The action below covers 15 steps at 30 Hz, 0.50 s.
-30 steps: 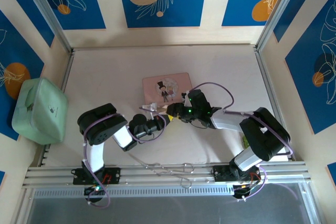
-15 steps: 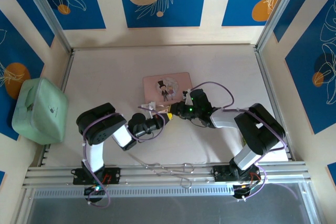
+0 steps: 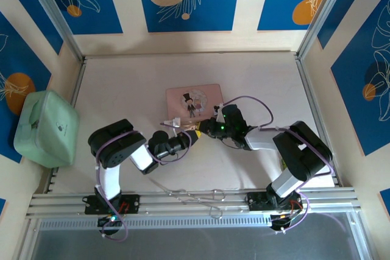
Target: Unlock the padlock with the key
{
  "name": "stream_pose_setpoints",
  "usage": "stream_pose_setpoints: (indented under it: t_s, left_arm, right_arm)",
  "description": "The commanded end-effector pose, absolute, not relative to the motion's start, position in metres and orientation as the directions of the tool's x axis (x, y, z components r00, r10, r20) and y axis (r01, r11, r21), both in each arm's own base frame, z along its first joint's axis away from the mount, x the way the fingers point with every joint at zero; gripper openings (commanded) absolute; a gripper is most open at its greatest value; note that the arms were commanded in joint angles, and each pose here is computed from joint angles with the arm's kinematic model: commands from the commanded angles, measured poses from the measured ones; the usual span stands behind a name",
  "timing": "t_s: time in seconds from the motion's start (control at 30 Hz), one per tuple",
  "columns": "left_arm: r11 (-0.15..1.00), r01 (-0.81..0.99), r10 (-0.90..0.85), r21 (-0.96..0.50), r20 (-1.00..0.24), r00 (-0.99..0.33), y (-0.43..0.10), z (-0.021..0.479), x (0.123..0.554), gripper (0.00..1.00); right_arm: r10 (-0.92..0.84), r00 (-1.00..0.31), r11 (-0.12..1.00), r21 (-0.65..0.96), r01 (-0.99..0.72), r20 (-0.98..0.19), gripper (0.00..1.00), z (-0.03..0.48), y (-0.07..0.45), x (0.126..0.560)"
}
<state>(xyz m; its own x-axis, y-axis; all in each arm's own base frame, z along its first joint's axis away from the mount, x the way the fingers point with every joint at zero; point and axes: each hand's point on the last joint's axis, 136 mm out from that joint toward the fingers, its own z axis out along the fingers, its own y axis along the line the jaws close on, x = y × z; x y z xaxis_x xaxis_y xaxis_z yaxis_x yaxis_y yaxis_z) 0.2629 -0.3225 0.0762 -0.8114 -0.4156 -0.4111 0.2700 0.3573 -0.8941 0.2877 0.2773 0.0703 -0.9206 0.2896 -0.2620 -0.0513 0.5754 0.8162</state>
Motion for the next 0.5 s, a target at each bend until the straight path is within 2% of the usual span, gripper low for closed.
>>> stream_pose_setpoints:
  t_s: [0.0, 0.33, 0.47]
  left_arm:
    - [0.358, 0.217, -0.423, -0.908, -0.364, -0.83, -0.3152, 0.0709, 0.2594, 0.37]
    - [0.339, 0.177, -0.435, -0.924, -0.321, -0.841, -0.3179, 0.068, 0.2633, 0.2]
    - [0.327, 0.17, -0.432, -0.929, -0.308, -0.848, -0.321, 0.068, 0.2658, 0.08]
  right_arm:
    - [0.333, -0.929, 0.595, 0.8, 0.074, -0.162, 0.0, 0.0506, 0.2696, 0.2698]
    - [0.364, -0.911, 0.623, 0.778, 0.082, -0.195, 0.0, 0.0525, 0.2701, 0.2677]
    - [0.342, -0.921, 0.622, 0.78, 0.073, -0.186, 0.0, 0.0503, 0.2771, 0.2652]
